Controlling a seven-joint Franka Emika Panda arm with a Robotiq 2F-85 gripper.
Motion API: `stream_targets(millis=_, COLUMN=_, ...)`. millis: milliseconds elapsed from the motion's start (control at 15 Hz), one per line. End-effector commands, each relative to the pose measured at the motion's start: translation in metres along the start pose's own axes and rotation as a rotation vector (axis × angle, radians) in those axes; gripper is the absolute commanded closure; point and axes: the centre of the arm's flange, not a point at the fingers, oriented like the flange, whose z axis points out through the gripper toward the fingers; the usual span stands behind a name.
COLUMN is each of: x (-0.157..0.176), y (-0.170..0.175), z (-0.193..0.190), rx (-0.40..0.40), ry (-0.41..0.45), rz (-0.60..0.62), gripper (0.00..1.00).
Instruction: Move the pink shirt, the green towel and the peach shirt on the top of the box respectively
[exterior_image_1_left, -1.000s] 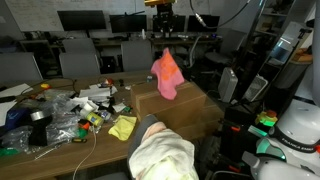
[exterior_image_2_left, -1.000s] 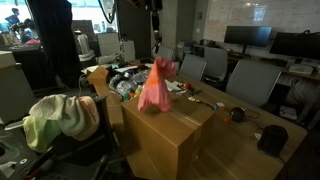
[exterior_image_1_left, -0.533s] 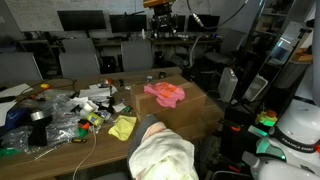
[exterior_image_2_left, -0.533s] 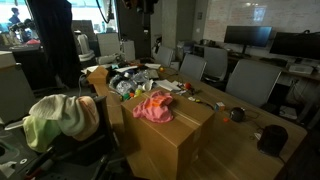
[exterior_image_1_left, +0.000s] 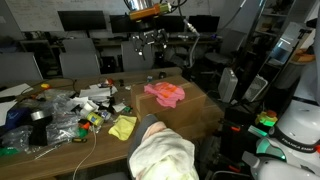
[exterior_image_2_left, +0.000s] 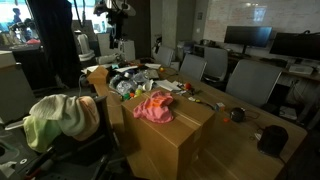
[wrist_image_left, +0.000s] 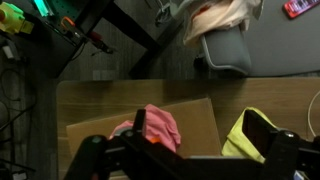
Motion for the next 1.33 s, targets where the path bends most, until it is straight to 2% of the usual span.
stream_targets(millis=0, x=-0.035, y=0.001, z=0.027, rx=-0.031, ry=-0.065, rz=-0.190, gripper=0.00)
stream_targets(millis=267, x=-0.056, y=0.006, z=0.061, rx=-0.069, ry=-0.088, rz=-0.413, gripper=0.00)
stream_targets(millis=533, x=-0.082, y=0.012, z=0.098, rx=-0.051, ry=-0.087, rz=-0.583, gripper=0.00)
stream_targets(millis=933, x=-0.119, y=0.004, z=0.141, rx=-0.033, ry=-0.045, rz=-0.697, gripper=0.00)
stream_targets(millis=1267, x=-0.143, y=-0.010, z=0.167, rx=0.026, ry=0.000, rz=-0.756, gripper=0.00)
